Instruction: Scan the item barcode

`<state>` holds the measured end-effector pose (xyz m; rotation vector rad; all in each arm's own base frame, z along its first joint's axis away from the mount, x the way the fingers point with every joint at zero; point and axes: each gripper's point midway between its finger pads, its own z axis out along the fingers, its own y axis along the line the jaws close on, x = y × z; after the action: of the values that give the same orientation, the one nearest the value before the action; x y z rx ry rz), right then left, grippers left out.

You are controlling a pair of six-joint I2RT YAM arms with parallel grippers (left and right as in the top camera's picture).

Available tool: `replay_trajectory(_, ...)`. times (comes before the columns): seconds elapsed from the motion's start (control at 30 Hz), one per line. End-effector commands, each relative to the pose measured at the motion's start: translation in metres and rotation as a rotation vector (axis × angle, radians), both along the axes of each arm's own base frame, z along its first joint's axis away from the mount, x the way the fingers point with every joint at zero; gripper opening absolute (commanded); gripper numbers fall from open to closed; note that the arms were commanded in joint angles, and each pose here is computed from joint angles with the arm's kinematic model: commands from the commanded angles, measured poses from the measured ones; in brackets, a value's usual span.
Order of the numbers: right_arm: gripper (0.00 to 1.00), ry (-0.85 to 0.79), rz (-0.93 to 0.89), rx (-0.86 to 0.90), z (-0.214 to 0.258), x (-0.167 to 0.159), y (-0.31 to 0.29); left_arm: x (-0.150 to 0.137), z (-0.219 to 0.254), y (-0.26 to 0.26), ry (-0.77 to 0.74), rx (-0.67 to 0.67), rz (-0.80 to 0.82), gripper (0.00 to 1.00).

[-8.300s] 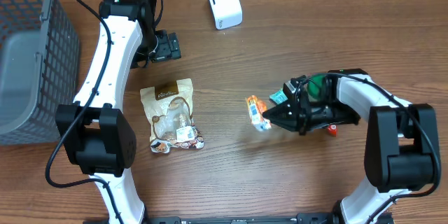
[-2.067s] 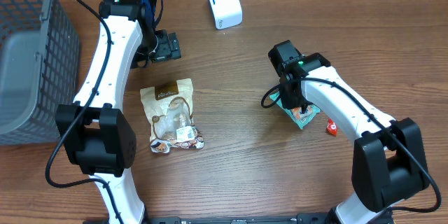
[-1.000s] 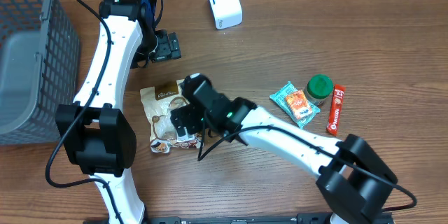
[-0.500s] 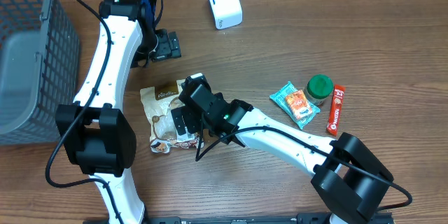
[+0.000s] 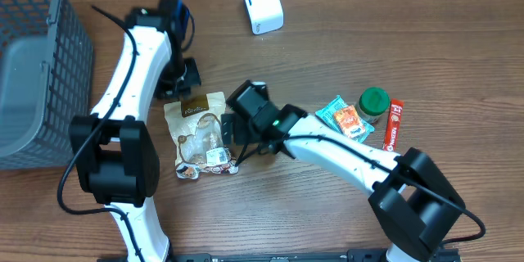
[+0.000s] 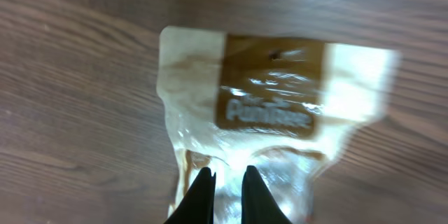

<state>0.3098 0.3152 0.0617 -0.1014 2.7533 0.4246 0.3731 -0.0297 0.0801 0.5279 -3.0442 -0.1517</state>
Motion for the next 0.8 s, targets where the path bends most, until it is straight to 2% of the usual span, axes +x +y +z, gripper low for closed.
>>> replay_trajectory(0.0, 1.00, 0.051, -0.047, 0.016, -0.004, 0.003, -0.010, -0.014, -0.026, 0.017, 0.031, 0.104, 0.046, 0.08)
replay_trajectory(0.2, 1.00, 0.072, -0.071, 0.016, -0.005, 0.008, -0.020, -0.030, -0.065, 0.014, 0.048, 0.083, 0.044, 0.10)
replay_trajectory(0.47, 1.00, 0.082, -0.078, 0.009, -0.006, 0.006, -0.023, -0.045, -0.084, -0.043, 0.085, -0.155, -0.043, 0.13)
replay_trajectory(0.77, 1.00, 0.150, -0.204, -0.017, -0.013, 0.010, -0.052, -0.050, -0.093, -0.096, 0.044, -0.181, -0.219, 0.13)
